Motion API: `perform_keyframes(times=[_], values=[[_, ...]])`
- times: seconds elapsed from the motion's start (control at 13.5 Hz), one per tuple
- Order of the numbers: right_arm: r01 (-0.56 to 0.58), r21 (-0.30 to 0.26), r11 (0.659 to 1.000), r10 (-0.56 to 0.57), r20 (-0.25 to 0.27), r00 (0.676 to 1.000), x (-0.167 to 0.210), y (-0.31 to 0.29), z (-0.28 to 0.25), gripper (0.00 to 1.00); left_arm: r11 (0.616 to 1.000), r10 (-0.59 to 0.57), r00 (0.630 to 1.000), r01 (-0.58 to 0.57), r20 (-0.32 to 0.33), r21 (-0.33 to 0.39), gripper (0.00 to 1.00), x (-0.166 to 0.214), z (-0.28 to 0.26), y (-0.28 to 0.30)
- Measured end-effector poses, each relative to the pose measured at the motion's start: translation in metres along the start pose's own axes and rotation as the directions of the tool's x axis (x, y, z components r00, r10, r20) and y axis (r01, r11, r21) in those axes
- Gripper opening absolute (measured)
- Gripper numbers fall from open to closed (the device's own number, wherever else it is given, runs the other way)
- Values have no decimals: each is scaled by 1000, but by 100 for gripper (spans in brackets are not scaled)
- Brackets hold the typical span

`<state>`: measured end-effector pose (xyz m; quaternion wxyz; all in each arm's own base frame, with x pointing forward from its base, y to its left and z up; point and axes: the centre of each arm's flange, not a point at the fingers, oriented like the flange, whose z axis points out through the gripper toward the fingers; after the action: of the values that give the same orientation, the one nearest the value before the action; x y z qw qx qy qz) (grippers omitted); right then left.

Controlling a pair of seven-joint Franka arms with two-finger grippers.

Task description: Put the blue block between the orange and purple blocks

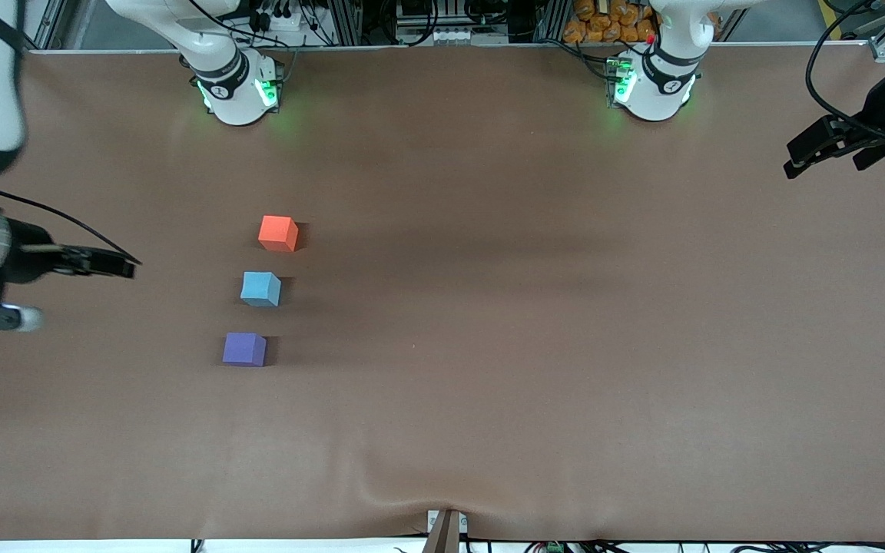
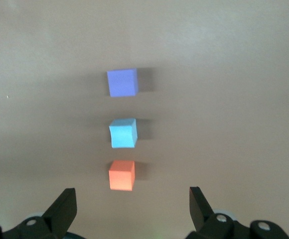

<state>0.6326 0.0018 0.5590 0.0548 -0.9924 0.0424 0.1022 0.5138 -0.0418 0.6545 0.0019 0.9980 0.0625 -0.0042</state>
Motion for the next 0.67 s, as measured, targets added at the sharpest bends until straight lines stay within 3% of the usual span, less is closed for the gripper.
perform_keyframes(times=[0.15,0.3,0.52,0.67], values=[[-6,-46,999,6,8,1000,-13,11,-24,100,1000,2,1000,-2,11,2,100,-2,0,1],[-4,-120,993,-3,-59,998,-36,7,-61,100,1000,5,1000,-5,7,2,100,-3,-3,3],[11,-137,991,-32,-157,987,-80,-1,-100,100,1000,11,1000,-11,6,3,100,-4,-4,5],[18,-133,991,-43,-188,981,-97,8,-92,100,1000,9,1000,-9,6,2,100,-4,-4,4]])
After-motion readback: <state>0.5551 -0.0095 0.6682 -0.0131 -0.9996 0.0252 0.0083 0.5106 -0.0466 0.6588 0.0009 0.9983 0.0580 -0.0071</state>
